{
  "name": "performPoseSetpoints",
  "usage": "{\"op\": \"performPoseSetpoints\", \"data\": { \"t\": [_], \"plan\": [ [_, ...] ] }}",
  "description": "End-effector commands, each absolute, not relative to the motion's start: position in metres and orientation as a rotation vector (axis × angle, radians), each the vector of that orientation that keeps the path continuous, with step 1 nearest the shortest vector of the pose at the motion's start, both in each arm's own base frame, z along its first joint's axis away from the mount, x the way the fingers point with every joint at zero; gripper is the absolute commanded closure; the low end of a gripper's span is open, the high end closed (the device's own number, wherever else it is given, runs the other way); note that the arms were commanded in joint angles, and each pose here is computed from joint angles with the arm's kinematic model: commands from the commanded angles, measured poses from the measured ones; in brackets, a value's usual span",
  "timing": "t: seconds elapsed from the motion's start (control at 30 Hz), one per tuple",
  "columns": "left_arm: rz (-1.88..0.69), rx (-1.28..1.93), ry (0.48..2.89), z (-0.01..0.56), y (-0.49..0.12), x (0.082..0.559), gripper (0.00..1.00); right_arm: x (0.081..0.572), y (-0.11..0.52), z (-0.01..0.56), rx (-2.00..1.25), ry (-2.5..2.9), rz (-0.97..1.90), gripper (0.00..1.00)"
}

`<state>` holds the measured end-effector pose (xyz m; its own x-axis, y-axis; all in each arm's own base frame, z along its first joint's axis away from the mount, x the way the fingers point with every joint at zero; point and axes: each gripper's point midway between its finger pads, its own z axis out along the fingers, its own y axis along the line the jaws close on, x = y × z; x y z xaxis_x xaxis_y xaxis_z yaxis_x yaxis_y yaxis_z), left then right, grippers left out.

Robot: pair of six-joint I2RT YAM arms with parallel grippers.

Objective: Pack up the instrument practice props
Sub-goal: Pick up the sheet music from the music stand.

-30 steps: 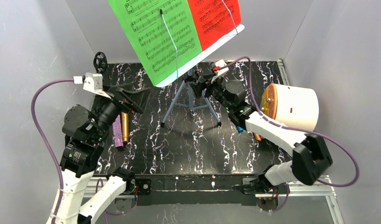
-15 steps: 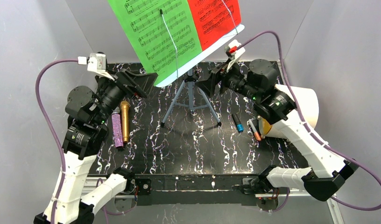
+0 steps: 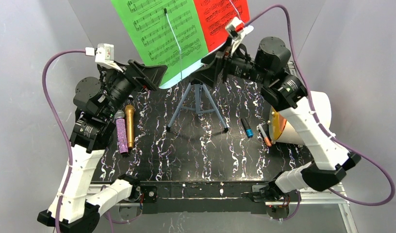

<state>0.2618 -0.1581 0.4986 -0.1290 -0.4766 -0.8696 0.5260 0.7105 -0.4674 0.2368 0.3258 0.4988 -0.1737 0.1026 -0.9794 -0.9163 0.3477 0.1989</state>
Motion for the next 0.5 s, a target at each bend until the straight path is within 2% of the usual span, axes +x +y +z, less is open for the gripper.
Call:
{"op": "performPoseSetpoints", "data": {
  "t": [0.0,0.47],
  "plan": [
    [-0.867,0.040,1.387,0.525,-0.155,0.258,0.11,0.235,0.341,0.540,-0.820,1.306,1.180,0.15],
    [-0.785,0.019,1.363,0.532,-0.146,0.268,0.24,0.230,0.361,0.582,-0.849,1.148,1.314,0.20]
  ]
}}
